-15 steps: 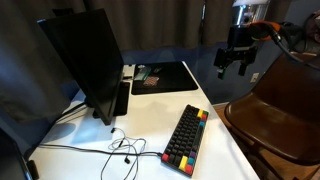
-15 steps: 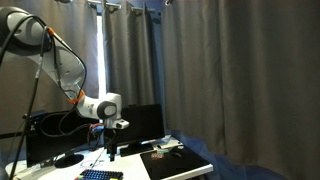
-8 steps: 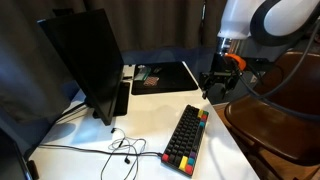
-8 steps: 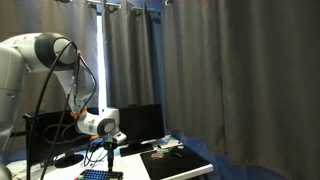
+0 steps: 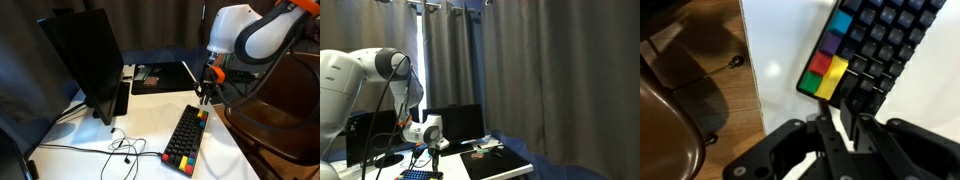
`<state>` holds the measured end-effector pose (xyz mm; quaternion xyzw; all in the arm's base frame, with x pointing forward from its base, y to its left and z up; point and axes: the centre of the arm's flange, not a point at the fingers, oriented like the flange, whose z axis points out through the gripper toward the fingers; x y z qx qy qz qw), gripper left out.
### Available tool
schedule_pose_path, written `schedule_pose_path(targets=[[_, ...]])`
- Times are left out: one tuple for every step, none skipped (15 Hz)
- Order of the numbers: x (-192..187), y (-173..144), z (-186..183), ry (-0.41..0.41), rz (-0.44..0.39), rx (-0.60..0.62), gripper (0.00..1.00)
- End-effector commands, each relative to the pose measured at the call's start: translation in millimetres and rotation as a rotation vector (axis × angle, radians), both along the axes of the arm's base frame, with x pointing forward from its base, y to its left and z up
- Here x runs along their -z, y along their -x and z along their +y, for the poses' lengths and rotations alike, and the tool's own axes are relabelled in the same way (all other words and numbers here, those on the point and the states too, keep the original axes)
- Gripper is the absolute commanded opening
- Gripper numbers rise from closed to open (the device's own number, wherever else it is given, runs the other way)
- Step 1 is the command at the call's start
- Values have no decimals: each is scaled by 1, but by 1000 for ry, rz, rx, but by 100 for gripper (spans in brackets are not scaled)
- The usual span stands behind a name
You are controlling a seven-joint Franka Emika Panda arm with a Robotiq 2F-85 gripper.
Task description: Press the third key in the right most column on the keyboard
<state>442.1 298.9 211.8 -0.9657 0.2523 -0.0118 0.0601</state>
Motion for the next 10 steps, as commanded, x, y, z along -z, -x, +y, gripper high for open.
schedule_pose_path(targets=[[11, -10, 17, 10, -15, 38, 3], [12, -11, 19, 13, -16, 42, 1], [14, -11, 20, 18, -18, 45, 4], [15, -12, 21, 21, -19, 47, 5], [17, -14, 21, 25, -23, 55, 6], [18, -14, 22, 28, -22, 59, 7], [20, -15, 23, 30, -23, 65, 7], [22, -16, 23, 33, -24, 71, 7], [23, -17, 23, 35, -23, 78, 6], [24, -17, 24, 36, -23, 86, 6]])
